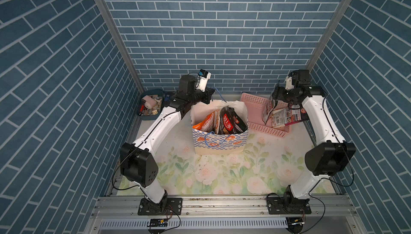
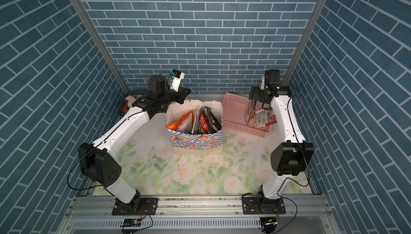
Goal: Place the condiment packets inside the bag
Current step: Pick up the condiment packet from the storage box.
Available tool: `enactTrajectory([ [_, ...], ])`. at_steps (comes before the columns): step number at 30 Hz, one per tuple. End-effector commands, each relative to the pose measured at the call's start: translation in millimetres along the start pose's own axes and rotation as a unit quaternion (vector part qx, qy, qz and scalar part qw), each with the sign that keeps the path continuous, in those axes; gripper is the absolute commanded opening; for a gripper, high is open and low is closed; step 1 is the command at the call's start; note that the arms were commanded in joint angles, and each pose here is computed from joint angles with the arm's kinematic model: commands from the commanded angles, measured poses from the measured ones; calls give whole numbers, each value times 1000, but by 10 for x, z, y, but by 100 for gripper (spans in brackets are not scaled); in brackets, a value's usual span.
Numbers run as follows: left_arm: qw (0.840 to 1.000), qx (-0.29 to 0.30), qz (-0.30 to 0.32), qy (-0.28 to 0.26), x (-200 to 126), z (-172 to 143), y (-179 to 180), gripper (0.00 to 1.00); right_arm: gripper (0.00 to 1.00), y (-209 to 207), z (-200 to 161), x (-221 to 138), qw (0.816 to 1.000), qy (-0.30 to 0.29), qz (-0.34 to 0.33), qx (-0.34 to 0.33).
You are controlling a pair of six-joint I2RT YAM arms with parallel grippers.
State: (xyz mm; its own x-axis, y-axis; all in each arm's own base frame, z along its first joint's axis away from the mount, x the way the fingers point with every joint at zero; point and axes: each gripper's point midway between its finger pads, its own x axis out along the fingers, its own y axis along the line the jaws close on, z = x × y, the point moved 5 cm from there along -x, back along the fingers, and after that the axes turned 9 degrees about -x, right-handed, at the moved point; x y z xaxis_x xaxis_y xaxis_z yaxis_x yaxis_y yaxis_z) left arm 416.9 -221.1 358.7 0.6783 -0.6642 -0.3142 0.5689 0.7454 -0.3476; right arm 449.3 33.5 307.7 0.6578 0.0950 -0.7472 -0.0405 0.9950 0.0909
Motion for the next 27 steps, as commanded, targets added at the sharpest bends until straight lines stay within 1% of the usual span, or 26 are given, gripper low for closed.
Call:
enactTrajectory([
  [1,999,13,-10,-28,-125,140,-73,0,84,-51,76,378,1000,5,-9,1],
  [3,999,14,-10,-28,-128,142,-75,0,83,-79,20,570,1000,19,-14,4],
  [5,1000,12,-10,-27,-121,139,-69,0,78,-77,-68,720,1000,27,-10,11],
  [6,1000,13,-10,-27,-116,137,-70,0,76,-80,-110,778,999,29,-8,15],
  [8,1000,12,-11,-26,-103,136,-67,0,67,-93,-217,893,999,35,-8,23],
  [11,1000,11,-10,-26,-110,143,-69,0,50,-114,-305,977,999,38,-12,27],
  [13,1000,12,-9,-27,-118,146,-70,0,34,-131,-307,964,999,36,-19,26],
  [15,1000,13,-7,-28,-125,150,-67,0,15,-158,-279,899,999,29,-32,22],
  [16,999,13,-6,-29,-132,153,-70,0,4,-174,-253,846,999,24,-39,20],
  [17,1000,13,-5,-28,-129,148,-63,0,0,-180,-230,790,999,19,-45,15],
  [21,999,13,-2,-31,-144,155,-61,0,0,-170,-90,504,999,-11,-50,-13],
  [25,999,14,2,-35,-178,191,-69,17,0,-95,98,82,997,-58,-33,-41],
  [27,999,16,4,-36,-202,218,-81,30,0,-38,204,-197,995,-87,-23,-50],
])
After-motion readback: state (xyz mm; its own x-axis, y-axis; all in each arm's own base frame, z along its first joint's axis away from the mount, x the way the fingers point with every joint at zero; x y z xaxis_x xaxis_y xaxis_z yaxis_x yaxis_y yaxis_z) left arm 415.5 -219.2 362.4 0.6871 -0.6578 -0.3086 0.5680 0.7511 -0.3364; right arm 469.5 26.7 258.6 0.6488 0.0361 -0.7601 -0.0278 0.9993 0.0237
